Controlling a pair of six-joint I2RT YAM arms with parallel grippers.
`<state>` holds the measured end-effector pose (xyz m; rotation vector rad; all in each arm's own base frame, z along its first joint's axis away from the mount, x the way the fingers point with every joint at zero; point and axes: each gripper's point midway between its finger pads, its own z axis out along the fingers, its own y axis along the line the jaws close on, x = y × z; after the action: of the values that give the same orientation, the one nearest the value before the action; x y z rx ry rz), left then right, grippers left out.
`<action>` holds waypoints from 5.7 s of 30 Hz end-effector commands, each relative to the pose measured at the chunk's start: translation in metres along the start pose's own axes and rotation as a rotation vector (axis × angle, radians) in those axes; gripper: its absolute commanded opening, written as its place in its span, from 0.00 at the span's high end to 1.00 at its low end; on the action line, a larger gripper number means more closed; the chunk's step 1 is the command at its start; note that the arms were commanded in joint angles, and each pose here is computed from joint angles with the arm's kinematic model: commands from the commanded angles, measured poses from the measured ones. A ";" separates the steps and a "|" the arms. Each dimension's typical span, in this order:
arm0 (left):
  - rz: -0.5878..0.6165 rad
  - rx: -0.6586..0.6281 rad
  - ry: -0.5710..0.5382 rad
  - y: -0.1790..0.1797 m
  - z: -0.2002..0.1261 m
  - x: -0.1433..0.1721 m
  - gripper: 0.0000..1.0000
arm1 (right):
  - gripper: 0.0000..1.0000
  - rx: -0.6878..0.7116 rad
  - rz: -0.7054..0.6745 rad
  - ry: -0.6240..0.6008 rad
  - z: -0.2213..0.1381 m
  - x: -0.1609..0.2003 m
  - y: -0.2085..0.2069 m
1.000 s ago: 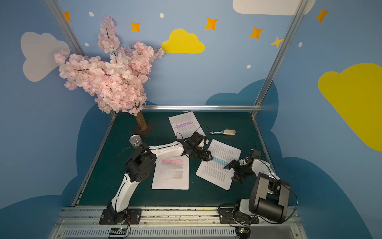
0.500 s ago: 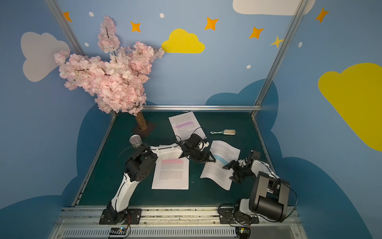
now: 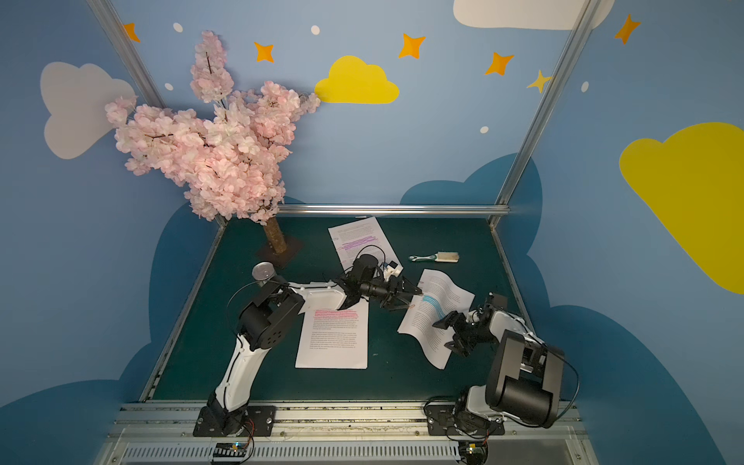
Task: Unclip the paperclips from the documents
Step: Pick up the document from the center of the board.
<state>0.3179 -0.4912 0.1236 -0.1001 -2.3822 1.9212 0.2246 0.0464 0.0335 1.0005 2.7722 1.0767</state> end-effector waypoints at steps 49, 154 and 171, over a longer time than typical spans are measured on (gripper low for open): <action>1.044 -0.628 0.036 -0.145 -0.152 0.091 0.96 | 0.18 -0.649 -0.633 -0.123 -0.124 0.054 0.228; 1.078 -0.270 -0.069 -0.199 -0.279 0.169 0.96 | 0.30 -0.986 -0.806 0.271 -0.226 0.176 0.400; 1.062 -0.272 -0.118 -0.208 -0.279 0.157 0.33 | 1.00 -0.938 -0.908 0.297 -0.235 0.197 0.392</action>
<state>0.1849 -0.2467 0.3729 -1.5670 -2.9249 1.7938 0.2577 0.2371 0.4752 -0.3369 1.9797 2.0190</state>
